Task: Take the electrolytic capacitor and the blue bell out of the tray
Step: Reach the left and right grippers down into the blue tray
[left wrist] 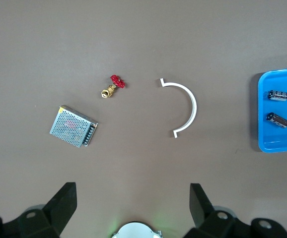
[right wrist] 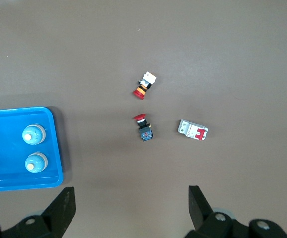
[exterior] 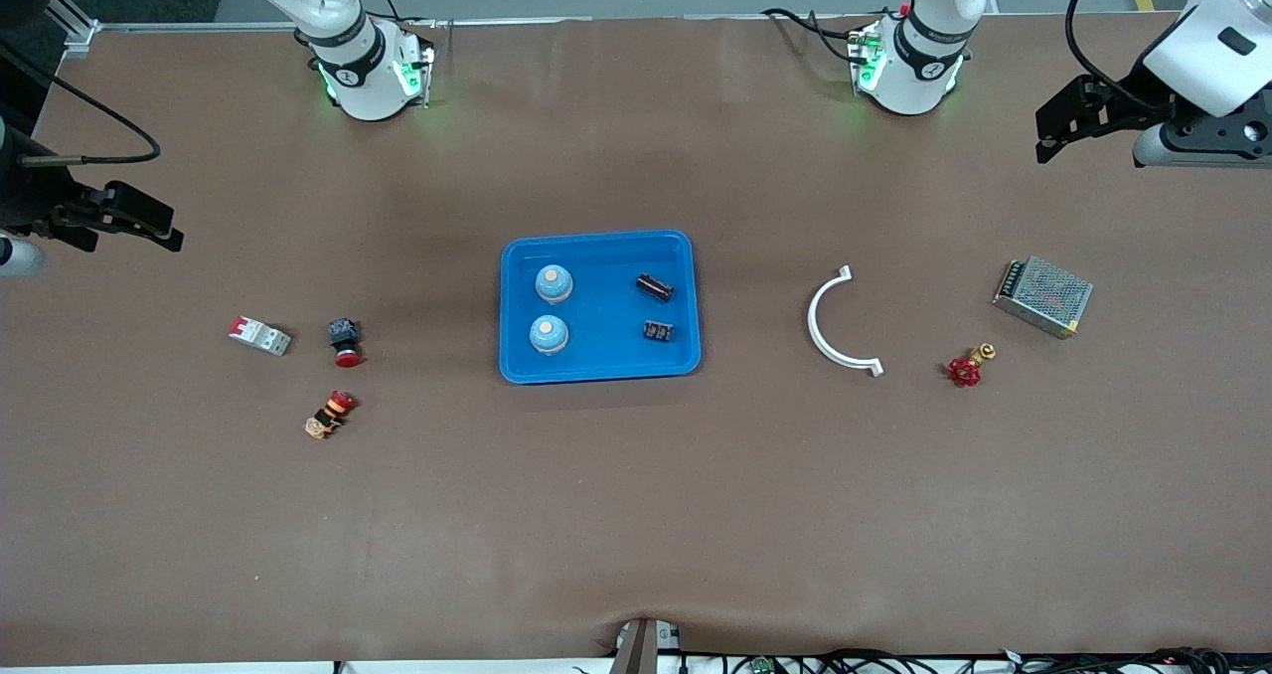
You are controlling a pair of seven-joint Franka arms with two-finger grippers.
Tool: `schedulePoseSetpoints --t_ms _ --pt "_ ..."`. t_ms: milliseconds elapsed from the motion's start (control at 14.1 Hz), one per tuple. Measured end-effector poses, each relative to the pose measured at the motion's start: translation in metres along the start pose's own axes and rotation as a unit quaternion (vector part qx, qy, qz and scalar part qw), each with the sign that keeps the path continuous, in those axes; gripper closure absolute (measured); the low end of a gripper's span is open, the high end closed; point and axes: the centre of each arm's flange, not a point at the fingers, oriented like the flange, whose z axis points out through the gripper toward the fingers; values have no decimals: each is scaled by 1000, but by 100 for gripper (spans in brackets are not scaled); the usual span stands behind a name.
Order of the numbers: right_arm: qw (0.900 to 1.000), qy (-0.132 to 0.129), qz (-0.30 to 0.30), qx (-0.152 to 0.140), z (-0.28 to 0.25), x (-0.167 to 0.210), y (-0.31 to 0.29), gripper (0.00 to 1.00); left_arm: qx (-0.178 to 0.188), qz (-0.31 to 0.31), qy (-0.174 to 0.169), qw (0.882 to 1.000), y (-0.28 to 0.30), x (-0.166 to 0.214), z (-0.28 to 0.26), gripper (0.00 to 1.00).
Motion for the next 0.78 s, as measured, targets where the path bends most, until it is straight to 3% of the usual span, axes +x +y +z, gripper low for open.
schedulePoseSetpoints --t_ms 425,778 --pt "1000 0 -2 0 0 0 -2 0 -1 3 -6 1000 2 4 6 0" --pt "1000 3 0 0 0 1 0 0 -3 12 -54 998 33 30 56 0"
